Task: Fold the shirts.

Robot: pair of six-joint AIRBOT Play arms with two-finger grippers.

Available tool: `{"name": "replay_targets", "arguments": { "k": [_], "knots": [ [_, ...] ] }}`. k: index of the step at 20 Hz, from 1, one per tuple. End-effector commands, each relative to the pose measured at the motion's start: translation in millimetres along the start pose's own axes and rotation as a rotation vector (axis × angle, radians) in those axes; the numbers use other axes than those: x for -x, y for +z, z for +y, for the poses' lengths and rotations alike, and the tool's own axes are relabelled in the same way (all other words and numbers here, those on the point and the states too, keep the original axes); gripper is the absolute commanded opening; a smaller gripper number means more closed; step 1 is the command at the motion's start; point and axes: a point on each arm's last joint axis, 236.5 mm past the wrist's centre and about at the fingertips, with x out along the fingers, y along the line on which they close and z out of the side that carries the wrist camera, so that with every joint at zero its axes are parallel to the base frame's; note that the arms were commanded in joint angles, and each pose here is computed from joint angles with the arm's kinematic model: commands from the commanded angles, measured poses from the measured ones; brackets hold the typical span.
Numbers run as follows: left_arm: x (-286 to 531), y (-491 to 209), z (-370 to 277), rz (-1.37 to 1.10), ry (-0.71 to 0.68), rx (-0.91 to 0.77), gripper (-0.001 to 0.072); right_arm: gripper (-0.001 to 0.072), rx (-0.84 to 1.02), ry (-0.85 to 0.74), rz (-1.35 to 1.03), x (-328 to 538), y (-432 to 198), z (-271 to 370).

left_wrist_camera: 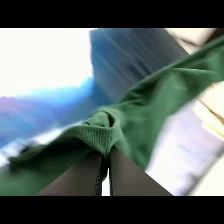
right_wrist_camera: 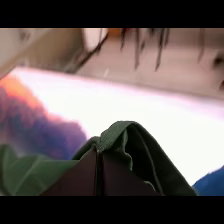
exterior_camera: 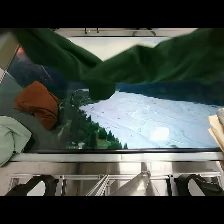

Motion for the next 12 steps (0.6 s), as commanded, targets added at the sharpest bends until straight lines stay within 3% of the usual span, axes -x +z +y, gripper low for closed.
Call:
{"name": "replay_targets", "arguments": {
  "k": [1, 4, 12],
  "knots": [
    [59, 16, 1, -0.101, 0.231, -0.094, 0.0024, 0.002, 0.098, -0.052, -0.108, 43, 36, 25],
    [39, -19, 35, -0.016, 0.234, 0.009, 0.0024, 0.002, -0.076, 0.018, 0.119, 2, -23, 4],
    [-102, -213, 123, 0.514, -0.029, 0.491, 0.0022, 0.0022, -0.621, 0.099, 0.744, -91, -279, -64]
  ]
}}
